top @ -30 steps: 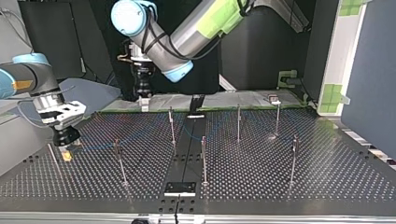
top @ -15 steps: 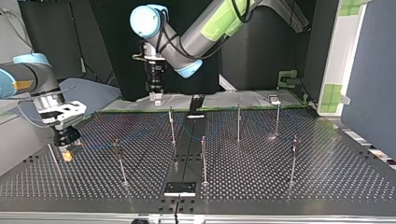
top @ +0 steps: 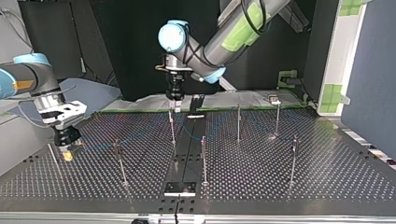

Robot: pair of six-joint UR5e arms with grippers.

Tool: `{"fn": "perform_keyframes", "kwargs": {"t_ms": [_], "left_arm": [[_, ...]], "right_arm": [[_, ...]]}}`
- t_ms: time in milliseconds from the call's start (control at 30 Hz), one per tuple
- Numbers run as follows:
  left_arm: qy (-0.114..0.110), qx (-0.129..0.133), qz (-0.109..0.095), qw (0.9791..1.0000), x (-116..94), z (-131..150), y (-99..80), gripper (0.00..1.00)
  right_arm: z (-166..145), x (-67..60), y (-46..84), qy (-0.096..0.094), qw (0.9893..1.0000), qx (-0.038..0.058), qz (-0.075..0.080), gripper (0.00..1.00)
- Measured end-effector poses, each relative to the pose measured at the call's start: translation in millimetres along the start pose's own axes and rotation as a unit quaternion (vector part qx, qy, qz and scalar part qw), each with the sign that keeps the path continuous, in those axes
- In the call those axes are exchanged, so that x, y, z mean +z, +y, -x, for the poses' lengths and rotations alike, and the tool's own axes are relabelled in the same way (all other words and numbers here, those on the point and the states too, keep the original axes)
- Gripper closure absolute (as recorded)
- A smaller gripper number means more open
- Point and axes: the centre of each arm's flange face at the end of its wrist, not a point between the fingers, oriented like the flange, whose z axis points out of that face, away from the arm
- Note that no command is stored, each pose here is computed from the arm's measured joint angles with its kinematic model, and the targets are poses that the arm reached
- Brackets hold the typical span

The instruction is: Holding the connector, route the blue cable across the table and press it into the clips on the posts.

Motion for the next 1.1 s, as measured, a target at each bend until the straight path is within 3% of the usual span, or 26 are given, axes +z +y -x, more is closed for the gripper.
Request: {"fn": "perform_keyframes", "kwargs": {"t_ms": [333,500,800,933,1100], "left_arm": [[-0.021,0.036,0.035,0.9985,17,5,65.1,0.00],[-0.024,0.057,0.042,0.9972,14,1,84.1,0.00],[0.010,0.066,0.025,0.9975,-8,-39,114.1,0.00],[0.029,0.082,0.022,0.9959,-23,-62,131.0,0.00],[0.031,0.106,0.034,0.9933,-39,-73,146.5,0.00]], "right_arm": [[0,0.1,-0.1,0.000,1.0000,-0.0024,0.000,1.00],[0,0.2,-1.4,0.000,1.0000,-0.0025,-0.001,1.00],[5,-0.3,-4.8,-0.005,1.0000,-0.0010,-0.003,1.00],[5,-0.3,-5.5,-0.005,1.0000,-0.0007,-0.004,1.00],[5,-0.4,-5.3,-0.005,1.0000,-0.0007,-0.004,1.00]]}}
